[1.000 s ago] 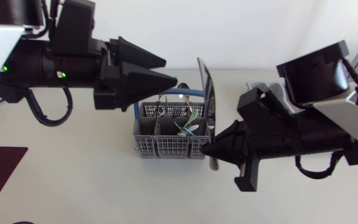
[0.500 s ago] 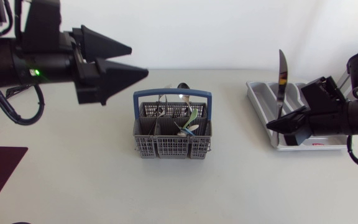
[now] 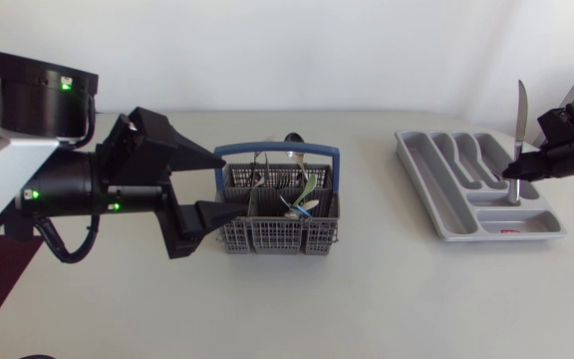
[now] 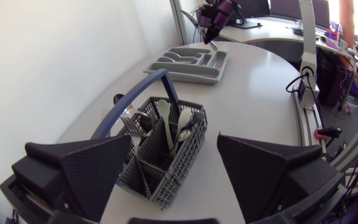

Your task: Sort the cutlery from the basket into the organizer compartments.

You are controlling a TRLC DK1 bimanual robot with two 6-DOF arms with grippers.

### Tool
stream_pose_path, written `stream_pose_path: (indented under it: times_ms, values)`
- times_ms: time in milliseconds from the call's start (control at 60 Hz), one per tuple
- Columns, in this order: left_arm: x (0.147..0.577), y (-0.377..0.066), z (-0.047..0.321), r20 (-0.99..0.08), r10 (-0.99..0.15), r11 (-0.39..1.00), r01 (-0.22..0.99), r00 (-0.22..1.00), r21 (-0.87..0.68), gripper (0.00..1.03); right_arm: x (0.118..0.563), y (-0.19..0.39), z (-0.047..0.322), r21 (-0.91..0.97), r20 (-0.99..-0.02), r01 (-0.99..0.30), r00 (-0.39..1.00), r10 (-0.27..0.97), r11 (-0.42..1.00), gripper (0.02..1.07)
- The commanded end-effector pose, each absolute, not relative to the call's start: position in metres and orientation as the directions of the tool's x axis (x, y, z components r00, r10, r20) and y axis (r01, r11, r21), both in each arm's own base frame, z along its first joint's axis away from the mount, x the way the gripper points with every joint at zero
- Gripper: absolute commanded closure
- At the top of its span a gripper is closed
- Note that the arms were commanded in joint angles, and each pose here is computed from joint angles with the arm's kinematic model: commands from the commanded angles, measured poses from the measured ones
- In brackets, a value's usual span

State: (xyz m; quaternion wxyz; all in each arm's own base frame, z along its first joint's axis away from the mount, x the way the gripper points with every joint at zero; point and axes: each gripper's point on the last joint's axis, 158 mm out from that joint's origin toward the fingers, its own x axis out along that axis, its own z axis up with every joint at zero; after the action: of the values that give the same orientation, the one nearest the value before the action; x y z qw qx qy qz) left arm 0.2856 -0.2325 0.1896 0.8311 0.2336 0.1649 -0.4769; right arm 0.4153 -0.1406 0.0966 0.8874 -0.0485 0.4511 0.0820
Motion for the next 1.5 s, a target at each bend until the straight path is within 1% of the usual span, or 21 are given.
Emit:
stream_pose_path:
  times_ms: [0, 150, 250, 383, 567, 817, 967, 1150, 1183, 1217, 1233, 1317, 1433, 1483]
  values:
    - [0.279, -0.235, 0.182, -0.502, -0.717, 0.408, 0.875, 0.483, 0.26, 0.07, 0.433, -0.17, 0.091, -0.042, -0.812, -0.161, 0.581, 0.061, 0.986, 1.01]
    - [0.274, -0.241, 0.179, -0.511, -0.715, 0.39, 0.878, 0.478, 0.276, 0.08, 0.456, -0.207, 0.08, -0.07, -0.823, -0.091, 0.567, -0.006, 0.993, 1.01]
    - [0.27, -0.244, 0.176, -0.514, -0.709, 0.385, 0.876, 0.482, 0.291, 0.08, 0.469, -0.226, 0.066, -0.09, -0.837, -0.046, 0.544, -0.051, 0.995, 1.01]
    - [0.266, -0.247, 0.171, -0.525, -0.701, 0.372, 0.875, 0.484, 0.31, 0.08, 0.484, -0.246, 0.05, -0.101, -0.845, 0.008, 0.527, -0.09, 0.995, 1.01]
    - [0.259, -0.249, 0.174, -0.518, -0.7, 0.366, 0.87, 0.492, 0.332, 0.08, 0.498, -0.271, 0.033, -0.135, -0.849, 0.073, 0.506, -0.153, 0.988, 1.01]
    - [0.254, -0.25, 0.174, -0.515, -0.703, 0.36, 0.87, 0.49, 0.335, 0.08, 0.503, -0.279, 0.009, -0.147, -0.862, 0.101, 0.475, -0.177, 0.984, 1.01]
    - [0.25, -0.25, 0.172, -0.515, -0.706, 0.355, 0.873, 0.485, 0.335, 0.07, 0.504, -0.275, -0.019, -0.156, -0.879, 0.107, 0.438, -0.187, 0.982, 1.01]
    - [0.246, -0.247, 0.17, -0.513, -0.708, 0.354, 0.872, 0.486, 0.338, 0.07, 0.508, -0.274, -0.027, -0.184, -0.878, 0.122, 0.426, -0.219, 0.975, 0.97]
    - [0.245, -0.247, 0.17, -0.513, -0.708, 0.354, 0.872, 0.486, 0.338, 0.07, 0.509, -0.275, -0.027, -0.19, -0.876, 0.124, 0.426, -0.225, 0.974, 0.92]
    - [0.245, -0.246, 0.17, -0.512, -0.708, 0.354, 0.872, 0.486, 0.338, 0.08, 0.51, -0.275, -0.027, -0.19, -0.875, 0.132, 0.427, -0.228, 0.973, 0.84]
    - [0.244, -0.246, 0.169, -0.513, -0.708, 0.354, 0.872, 0.486, 0.338, 0.08, 0.51, -0.275, -0.026, -0.19, -0.875, 0.135, 0.427, -0.23, 0.973, 0.75]
    - [0.243, -0.244, 0.167, -0.512, -0.708, 0.353, 0.871, 0.487, 0.342, 0.08, 0.508, -0.275, -0.023, -0.197, -0.872, 0.139, 0.428, -0.238, 0.97, 0.52]
    - [0.241, -0.243, 0.161, -0.513, -0.707, 0.35, 0.871, 0.487, 0.344, 0.07, 0.503, -0.273, -0.012, -0.204, -0.861, 0.145, 0.444, -0.248, 0.968, 0.27]
    - [0.241, -0.244, 0.16, -0.508, -0.71, 0.35, 0.87, 0.488, 0.347, 0.07, 0.499, -0.271, -0.003, -0.21, -0.852, 0.145, 0.458, -0.253, 0.967, 0.21]
